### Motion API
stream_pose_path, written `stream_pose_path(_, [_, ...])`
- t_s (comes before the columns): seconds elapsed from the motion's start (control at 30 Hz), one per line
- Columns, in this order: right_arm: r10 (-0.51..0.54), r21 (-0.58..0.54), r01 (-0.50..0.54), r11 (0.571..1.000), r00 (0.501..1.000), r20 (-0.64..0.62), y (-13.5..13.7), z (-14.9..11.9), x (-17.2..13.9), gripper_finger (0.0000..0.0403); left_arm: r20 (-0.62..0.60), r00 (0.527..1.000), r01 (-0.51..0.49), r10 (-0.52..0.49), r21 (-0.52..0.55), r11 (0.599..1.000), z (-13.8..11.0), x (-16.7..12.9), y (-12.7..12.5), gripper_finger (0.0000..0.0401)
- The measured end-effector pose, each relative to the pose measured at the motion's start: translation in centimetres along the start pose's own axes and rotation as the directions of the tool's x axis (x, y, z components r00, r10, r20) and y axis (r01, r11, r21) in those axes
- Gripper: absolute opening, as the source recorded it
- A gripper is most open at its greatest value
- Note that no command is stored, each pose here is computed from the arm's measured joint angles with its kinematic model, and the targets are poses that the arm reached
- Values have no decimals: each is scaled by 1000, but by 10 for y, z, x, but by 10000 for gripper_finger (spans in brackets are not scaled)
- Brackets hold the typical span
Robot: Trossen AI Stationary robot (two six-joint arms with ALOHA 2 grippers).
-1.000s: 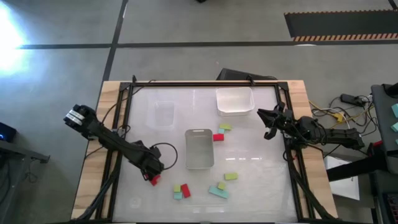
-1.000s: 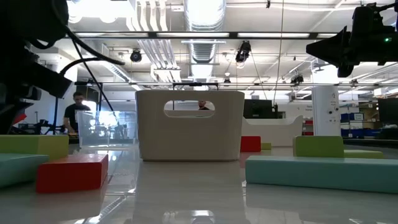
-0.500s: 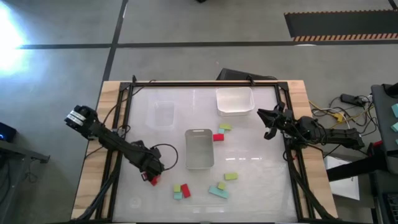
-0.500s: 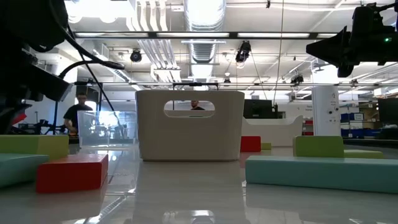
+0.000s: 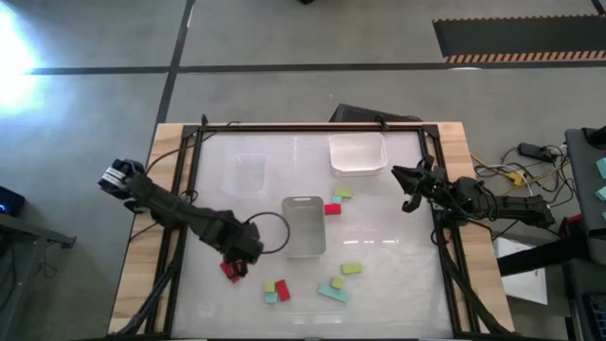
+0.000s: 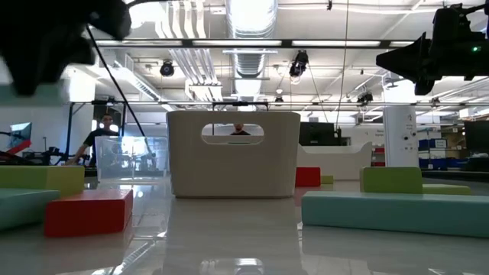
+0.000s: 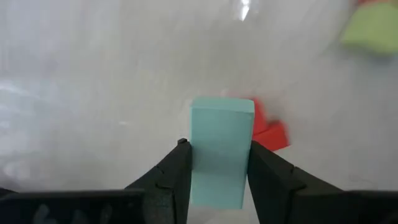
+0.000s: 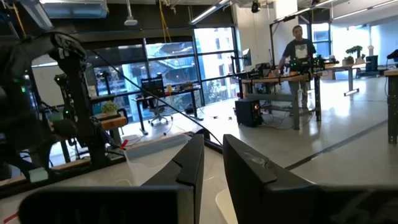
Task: Sort & place blocks by color
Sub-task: Put the blue block into the transparent bin
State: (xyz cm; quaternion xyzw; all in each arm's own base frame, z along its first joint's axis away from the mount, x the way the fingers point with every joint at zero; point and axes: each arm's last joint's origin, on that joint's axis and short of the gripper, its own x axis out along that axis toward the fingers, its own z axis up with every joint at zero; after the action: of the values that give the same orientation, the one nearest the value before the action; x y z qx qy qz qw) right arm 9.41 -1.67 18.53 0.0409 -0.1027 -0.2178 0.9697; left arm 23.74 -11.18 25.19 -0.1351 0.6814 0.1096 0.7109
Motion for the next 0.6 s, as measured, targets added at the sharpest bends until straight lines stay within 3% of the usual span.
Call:
stream_pose_path(0.13, [0,0,0,1000,1000,0,0,0,0,52,47,998,34,-36,36,999,24,-25,2,108])
stream_pose_path(0.27, [0,0,0,1000,1000,0,0,0,0,52,62,998,15,-24,141,990,46,-39,9,108])
stream_pose_path(0.37, [1,0,-1,1000,1000,0,0,0,0,52,44,997,-77,67,270,960,59,-43,22,108])
stream_pose_path(0.47, [1,-1,-1,1000,1000,-1,0,0,0,52,35,982,-182,183,392,902,68,-44,41,108])
stream_pose_path(0.6, [0,-2,0,1000,1000,0,0,0,0,52,31,967,-240,253,442,864,81,-44,78,108])
